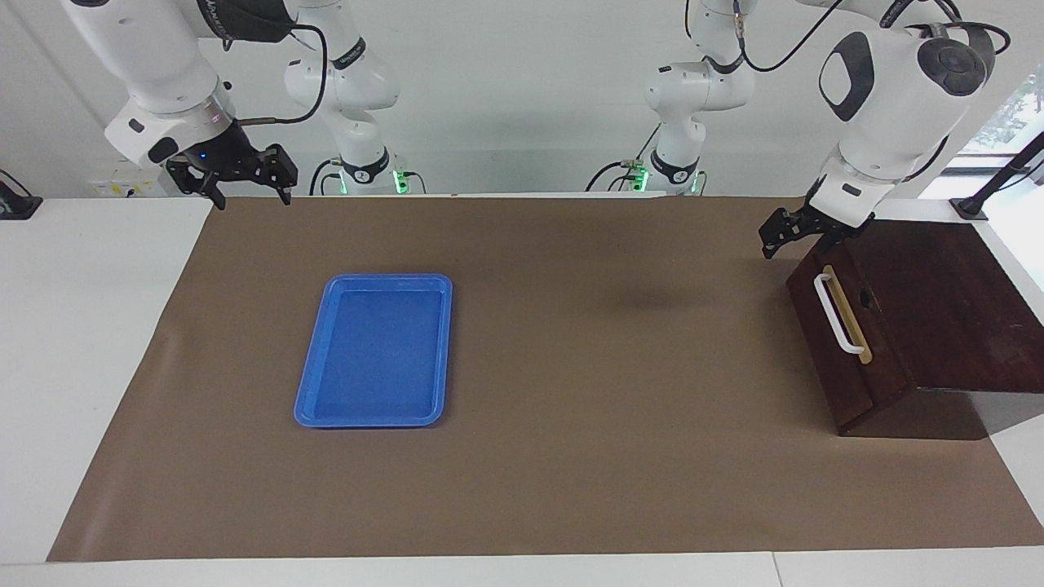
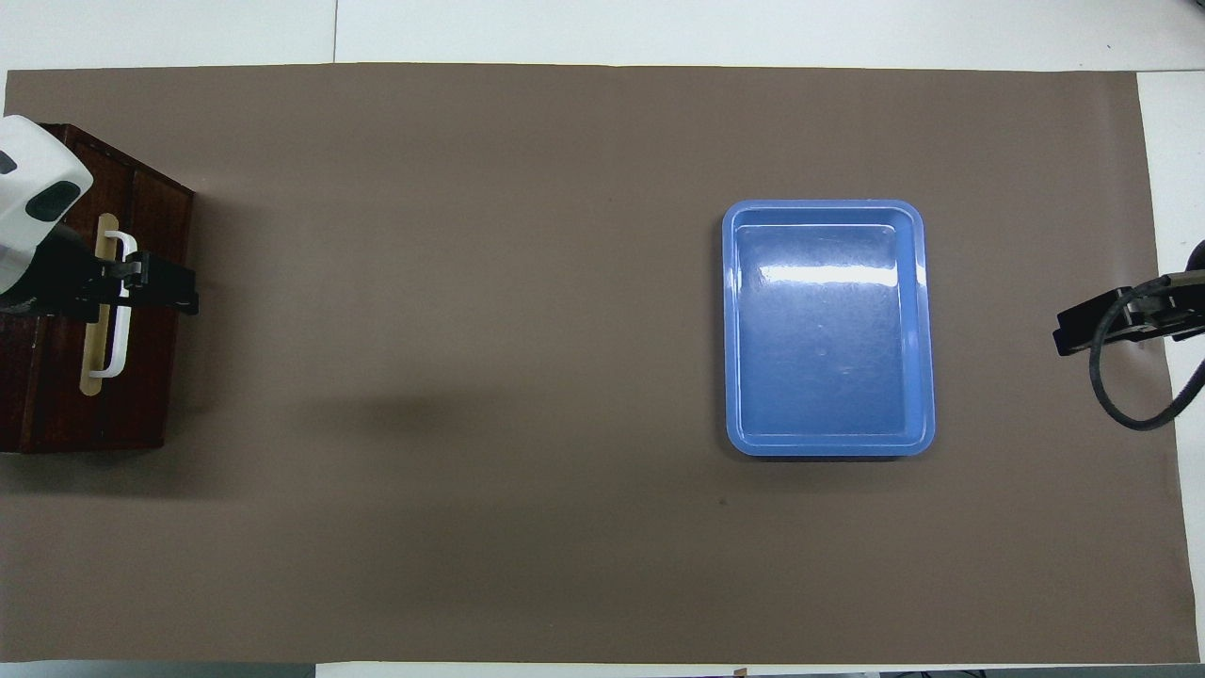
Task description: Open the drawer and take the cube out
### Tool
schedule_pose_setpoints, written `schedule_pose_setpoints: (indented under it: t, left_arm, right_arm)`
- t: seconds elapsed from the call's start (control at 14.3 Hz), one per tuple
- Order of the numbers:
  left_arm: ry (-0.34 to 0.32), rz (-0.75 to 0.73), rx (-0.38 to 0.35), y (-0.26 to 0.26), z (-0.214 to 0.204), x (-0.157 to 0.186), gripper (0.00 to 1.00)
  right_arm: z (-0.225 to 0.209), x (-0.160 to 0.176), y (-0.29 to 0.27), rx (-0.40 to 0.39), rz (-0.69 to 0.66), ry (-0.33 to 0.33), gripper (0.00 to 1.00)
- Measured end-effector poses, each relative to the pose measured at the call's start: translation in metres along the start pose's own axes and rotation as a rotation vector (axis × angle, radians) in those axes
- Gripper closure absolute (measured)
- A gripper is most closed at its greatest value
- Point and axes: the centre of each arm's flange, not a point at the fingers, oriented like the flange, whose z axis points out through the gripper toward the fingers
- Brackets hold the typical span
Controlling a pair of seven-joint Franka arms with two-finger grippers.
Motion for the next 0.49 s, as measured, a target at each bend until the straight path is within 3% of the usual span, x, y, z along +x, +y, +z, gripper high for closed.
schedule_pose_setpoints:
  t: [0.49]
  left_arm:
    - [0.016, 0.0, 0.001, -0.0007, 0.0002, 0.0019, 0.0]
  right_arm:
    - [0.0, 0.0, 0.0, 0.0, 0.0, 0.0, 0.0]
